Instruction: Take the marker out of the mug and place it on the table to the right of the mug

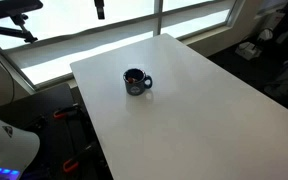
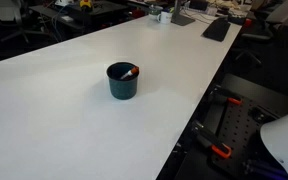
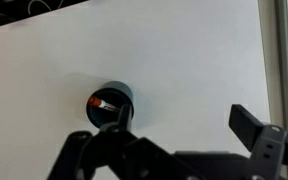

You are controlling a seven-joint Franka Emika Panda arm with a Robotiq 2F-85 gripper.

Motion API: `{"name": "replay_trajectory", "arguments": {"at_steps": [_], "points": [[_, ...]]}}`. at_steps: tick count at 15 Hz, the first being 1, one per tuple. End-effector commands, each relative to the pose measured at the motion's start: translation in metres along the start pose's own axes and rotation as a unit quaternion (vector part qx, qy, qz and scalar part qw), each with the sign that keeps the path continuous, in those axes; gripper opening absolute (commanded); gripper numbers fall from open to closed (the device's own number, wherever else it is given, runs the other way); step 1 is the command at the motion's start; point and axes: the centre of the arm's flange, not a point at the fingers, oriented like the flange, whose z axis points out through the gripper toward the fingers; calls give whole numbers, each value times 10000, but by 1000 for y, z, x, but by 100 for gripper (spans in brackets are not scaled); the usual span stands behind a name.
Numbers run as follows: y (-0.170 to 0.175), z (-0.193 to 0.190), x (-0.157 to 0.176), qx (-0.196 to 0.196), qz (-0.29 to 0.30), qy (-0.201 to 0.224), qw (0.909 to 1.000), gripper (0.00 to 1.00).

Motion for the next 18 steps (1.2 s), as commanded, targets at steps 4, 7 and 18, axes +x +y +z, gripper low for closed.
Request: {"name": "replay_trajectory", "arguments": {"at_steps": [4, 7, 18], "points": [[0, 0, 0, 0, 0, 0, 10000, 100], [-1, 4, 0, -38, 0, -12, 10000, 100], [64, 68, 46, -468, 236, 263, 9983, 100]]}}
